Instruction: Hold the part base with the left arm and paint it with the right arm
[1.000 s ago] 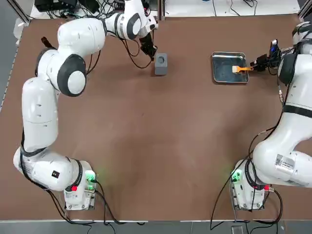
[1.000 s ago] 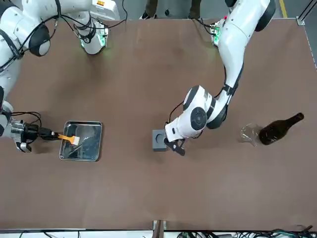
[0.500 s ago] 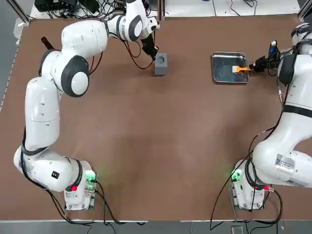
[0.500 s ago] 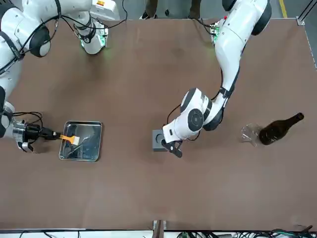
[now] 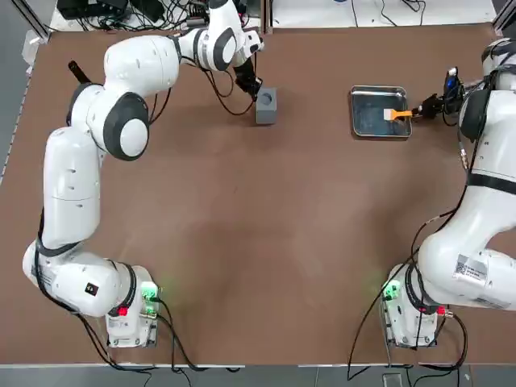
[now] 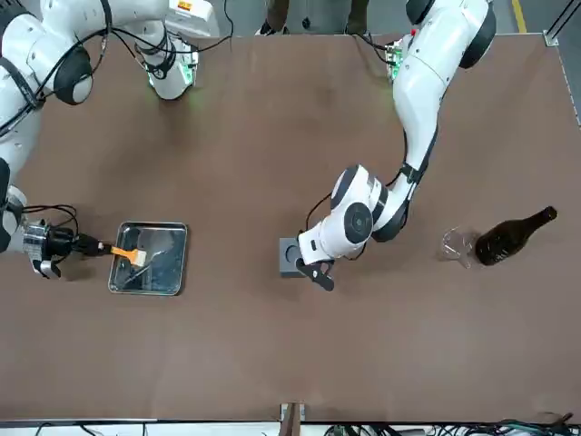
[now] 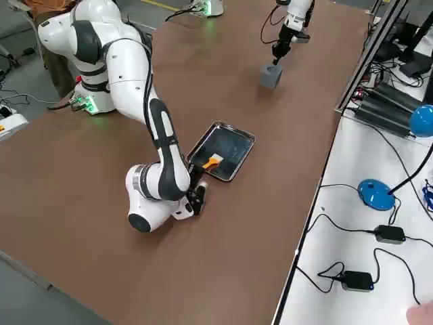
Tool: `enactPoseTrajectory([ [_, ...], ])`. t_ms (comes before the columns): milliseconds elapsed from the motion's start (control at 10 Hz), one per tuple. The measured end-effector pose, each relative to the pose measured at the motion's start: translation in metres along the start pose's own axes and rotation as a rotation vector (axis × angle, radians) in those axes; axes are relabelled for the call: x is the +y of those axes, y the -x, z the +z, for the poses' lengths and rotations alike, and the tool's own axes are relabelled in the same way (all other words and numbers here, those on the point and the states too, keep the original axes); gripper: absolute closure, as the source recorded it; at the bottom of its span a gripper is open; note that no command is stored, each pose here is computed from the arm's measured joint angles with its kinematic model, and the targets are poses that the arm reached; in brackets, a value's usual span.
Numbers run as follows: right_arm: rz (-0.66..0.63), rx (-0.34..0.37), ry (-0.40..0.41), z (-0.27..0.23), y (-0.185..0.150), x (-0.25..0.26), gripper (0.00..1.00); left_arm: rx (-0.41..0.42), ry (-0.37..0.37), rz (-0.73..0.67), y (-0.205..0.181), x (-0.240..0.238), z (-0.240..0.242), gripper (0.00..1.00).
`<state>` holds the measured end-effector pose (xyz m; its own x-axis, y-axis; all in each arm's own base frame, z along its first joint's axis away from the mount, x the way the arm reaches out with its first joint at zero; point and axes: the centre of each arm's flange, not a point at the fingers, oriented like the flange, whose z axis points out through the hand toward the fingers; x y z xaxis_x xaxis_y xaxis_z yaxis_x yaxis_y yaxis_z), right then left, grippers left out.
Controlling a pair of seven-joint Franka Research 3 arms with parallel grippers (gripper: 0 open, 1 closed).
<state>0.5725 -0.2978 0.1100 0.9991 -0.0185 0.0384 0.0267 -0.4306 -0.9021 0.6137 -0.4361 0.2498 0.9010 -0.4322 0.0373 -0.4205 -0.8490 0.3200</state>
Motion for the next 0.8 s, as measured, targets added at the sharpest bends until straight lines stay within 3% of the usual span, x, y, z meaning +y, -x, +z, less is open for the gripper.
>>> enactPoseTrajectory([
  [500, 0.060, -0.042, -0.021, -0.001, -0.014, -0.028, 0.95, 0.000, 0.000, 0.000, 0.000, 0.000, 0.000, 0.97],
  [700, 0.099, -0.083, 0.067, -0.015, -0.036, -0.079, 0.95, 0.000, 0.000, 0.000, 0.000, 0.000, 0.000, 0.97],
  [800, 0.118, -0.104, 0.159, -0.023, -0.046, -0.108, 0.95, 0.000, 0.000, 0.000, 0.000, 0.000, 0.000, 0.97],
])
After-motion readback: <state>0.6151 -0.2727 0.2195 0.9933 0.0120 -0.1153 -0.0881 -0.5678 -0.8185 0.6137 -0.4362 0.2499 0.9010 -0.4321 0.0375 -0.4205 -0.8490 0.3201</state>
